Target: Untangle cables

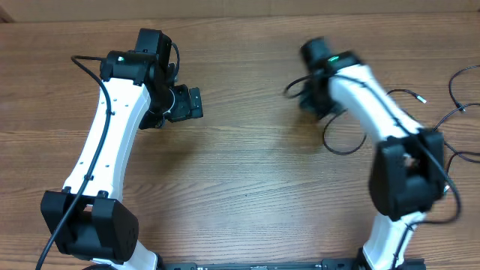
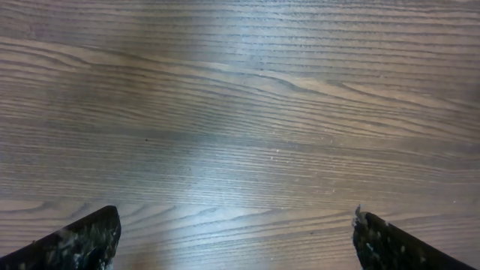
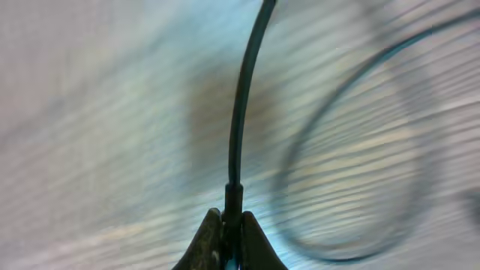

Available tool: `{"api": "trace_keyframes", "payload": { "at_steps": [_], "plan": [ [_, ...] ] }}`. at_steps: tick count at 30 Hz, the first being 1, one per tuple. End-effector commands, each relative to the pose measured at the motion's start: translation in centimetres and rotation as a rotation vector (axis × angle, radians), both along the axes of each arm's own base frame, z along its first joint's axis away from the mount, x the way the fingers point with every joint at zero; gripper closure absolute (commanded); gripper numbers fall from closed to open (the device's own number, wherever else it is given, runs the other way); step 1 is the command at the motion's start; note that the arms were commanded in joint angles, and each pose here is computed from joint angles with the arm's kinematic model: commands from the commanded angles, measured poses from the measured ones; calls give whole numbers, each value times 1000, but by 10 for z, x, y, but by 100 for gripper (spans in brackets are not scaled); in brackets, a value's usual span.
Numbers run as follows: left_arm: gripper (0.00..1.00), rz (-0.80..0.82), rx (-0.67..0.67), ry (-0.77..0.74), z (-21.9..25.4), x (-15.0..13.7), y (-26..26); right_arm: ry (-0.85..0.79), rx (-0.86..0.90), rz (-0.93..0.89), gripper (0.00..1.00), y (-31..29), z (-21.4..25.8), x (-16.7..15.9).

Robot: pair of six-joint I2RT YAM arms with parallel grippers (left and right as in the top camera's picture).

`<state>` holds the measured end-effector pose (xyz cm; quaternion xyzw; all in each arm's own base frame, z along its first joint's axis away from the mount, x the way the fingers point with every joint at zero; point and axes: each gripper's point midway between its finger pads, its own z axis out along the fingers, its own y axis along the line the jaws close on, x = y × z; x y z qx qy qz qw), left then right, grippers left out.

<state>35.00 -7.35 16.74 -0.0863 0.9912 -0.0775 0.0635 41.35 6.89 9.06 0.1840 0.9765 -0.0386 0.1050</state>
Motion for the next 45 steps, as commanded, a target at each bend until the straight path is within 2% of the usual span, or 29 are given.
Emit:
{"api": "trace_keyframes", "payload": {
  "at_steps": [1,5,7,8,13,15,16,17,19,21,24,27,31,34,39,45],
  "plan": [
    [1,-16,-8,7,-2,0,-3,-208,-96,-116,96,-75,89,17],
    [1,-16,-7,7,-2,0,-3,-285,-157,-290,96,-155,141,4],
    [0,-16,-8,7,-2,0,-3,-302,-171,-376,96,-191,159,-11],
    [0,-16,-8,6,-2,0,-3,-309,-185,-472,96,-226,173,-31],
    [0,-16,-9,-2,-2,2,-3,-318,-163,-726,96,-297,183,-82],
    [0,-16,-9,-3,-2,2,-3,-325,-101,-747,96,-304,180,-87],
    [0,-16,-9,-4,-2,3,-3,-333,-65,-749,91,-304,179,-86],
    [0,-16,-9,-4,-2,3,-3,-345,-22,-745,76,-302,179,-84],
    [0,-16,-9,-5,-2,3,-3,-364,44,-694,42,-295,179,-76],
    [0,-16,-10,-5,-2,3,-3,-376,84,-637,30,-287,180,-69],
    [0,-16,-9,-4,-2,3,-3,-385,125,-573,26,-273,181,-60],
    [7,-16,-10,-14,-2,5,-4,-401,205,-398,24,-239,184,-41],
    [8,-15,-16,-53,0,14,-5,-451,332,-112,22,-176,195,-14],
    [7,-10,1,-93,2,24,-2,-488,378,60,13,-130,204,3],
    [5,3,79,-158,5,39,11,-509,347,345,0,-52,210,19],
    [0,-24,105,-208,15,49,17,-411,195,455,0,1,181,24]
  ]
}}
